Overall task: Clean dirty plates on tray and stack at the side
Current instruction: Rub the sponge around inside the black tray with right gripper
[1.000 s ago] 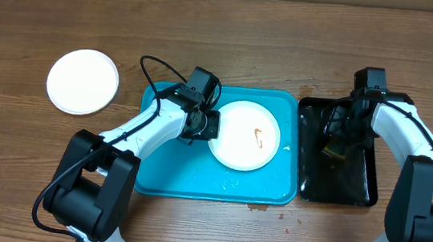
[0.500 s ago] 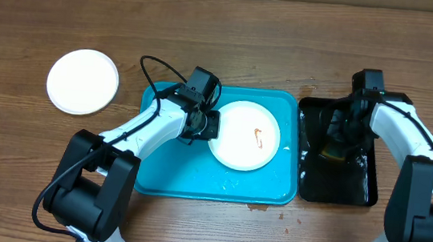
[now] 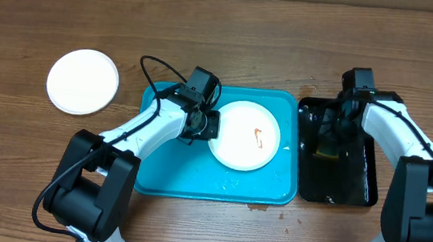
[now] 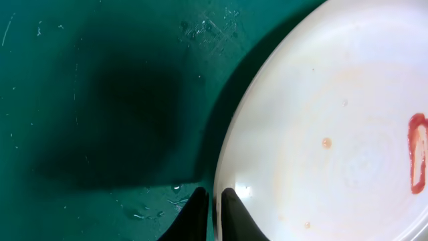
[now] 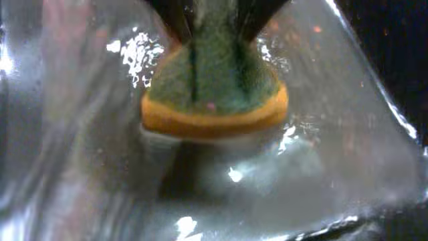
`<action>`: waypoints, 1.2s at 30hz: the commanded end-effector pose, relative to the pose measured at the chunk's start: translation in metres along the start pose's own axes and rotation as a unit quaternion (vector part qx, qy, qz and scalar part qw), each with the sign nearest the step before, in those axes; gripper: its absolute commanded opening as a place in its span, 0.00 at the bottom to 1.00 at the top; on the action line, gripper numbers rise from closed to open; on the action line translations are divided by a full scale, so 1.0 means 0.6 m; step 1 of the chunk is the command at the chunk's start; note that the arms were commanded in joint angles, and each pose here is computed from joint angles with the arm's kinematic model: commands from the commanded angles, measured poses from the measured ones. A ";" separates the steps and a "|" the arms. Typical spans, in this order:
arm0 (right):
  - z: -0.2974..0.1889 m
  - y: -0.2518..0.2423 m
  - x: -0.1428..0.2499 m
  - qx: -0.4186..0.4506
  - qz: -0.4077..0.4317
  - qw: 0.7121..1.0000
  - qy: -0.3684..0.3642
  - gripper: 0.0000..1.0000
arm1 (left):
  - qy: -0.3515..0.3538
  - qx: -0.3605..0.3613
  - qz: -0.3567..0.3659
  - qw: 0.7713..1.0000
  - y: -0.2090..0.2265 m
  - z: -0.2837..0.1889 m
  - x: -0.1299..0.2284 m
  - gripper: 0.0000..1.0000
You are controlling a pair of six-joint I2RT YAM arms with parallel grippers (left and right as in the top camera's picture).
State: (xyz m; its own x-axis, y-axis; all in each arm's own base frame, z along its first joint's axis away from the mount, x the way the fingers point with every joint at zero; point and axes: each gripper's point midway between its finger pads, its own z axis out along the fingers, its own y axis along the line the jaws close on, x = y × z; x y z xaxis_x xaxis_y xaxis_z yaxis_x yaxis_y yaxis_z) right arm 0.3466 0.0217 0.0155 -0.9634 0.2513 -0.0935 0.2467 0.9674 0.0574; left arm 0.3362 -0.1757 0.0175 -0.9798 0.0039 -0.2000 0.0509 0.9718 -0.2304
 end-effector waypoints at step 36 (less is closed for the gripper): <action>-0.078 -0.008 -0.022 0.148 -0.019 0.987 -0.052 0.04 | -0.035 -0.022 -0.017 0.999 0.007 -0.024 -0.026 0.04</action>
State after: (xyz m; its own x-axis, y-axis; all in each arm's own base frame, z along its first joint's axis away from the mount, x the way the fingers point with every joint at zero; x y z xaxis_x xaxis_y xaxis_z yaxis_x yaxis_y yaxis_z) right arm 0.3439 0.0258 0.0457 -0.9734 0.1955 -0.1198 0.2147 0.9605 -0.1772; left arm 0.3405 -0.1681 0.0177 -0.9760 -0.0313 -0.2156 0.0114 0.9809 -0.1941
